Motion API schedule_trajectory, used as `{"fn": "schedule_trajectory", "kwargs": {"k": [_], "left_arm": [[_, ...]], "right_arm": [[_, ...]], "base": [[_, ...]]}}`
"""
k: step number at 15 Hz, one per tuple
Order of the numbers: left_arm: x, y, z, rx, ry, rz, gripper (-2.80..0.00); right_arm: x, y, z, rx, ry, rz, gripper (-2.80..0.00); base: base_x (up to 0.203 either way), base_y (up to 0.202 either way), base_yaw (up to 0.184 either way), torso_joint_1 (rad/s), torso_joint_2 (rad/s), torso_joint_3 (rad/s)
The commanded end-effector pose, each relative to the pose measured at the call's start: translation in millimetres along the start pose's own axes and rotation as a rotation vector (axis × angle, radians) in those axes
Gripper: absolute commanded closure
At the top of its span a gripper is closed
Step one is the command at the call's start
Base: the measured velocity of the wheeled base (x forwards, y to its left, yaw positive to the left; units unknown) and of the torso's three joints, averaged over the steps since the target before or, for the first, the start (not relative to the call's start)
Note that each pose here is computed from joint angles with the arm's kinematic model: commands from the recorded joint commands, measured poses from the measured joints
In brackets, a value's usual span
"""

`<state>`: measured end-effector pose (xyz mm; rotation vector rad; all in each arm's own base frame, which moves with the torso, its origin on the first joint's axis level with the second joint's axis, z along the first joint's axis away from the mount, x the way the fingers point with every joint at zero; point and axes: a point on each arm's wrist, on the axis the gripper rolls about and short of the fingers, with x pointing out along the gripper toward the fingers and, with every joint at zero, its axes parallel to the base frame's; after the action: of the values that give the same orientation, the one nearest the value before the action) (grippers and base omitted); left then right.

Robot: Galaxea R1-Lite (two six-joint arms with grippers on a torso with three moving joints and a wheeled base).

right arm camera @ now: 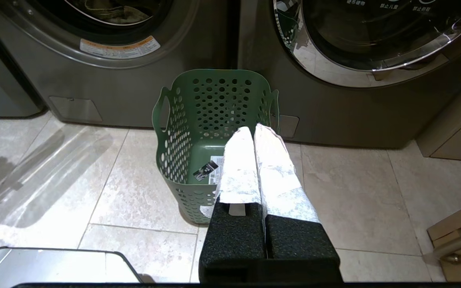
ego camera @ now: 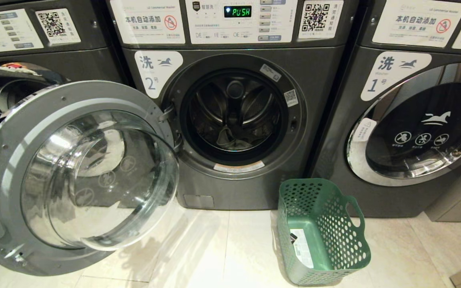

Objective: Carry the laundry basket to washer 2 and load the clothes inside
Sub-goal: Close the washing machine door with the left hand

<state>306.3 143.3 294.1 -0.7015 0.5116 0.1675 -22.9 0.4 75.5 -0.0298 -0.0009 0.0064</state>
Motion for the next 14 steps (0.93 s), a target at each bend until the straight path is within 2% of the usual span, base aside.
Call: {"fn": "schedule_trajectory", "kwargs": {"k": [1, 3, 5, 8, 11, 14], "left_arm": [[-10, -12.0, -7, 0.008, 0.019, -0.035, 0.00], [-33, -32.1, -24, 0.009, 0.070, -0.114, 0.00], [-52, -60.4, -48, -0.002, 0.140, -0.212, 0.00], [-64, -98.1, -87, -0.074, 0.286, -0.321, 0.00], [-56, -131.5, -127, -0.129, 0.454, -0.406, 0.00], [-28, -176.0, -170, -0.100, 0.569, -0.509, 0.00]], "right_arm": [[0, 0, 0, 0.001, -0.001, 0.000, 0.00], [0, 0, 0, 0.001, -0.001, 0.000, 0.00], [0, 0, 0, 0.001, -0.001, 0.000, 0.00], [0, 0, 0, 0.001, -0.001, 0.000, 0.00], [0, 0, 0, 0.001, -0.001, 0.000, 0.00], [0, 0, 0, -0.008, 0.000, 0.000, 0.00]], "base": [[0.000, 0.000, 0.000, 0.000, 0.00, 0.000], [0.000, 0.000, 0.000, 0.000, 0.00, 0.000], [0.000, 0.000, 0.000, 0.000, 0.00, 0.000], [0.000, 0.000, 0.000, 0.000, 0.00, 0.000], [0.000, 0.000, 0.000, 0.000, 0.00, 0.000], [0.000, 0.000, 0.000, 0.000, 0.00, 0.000]]}}
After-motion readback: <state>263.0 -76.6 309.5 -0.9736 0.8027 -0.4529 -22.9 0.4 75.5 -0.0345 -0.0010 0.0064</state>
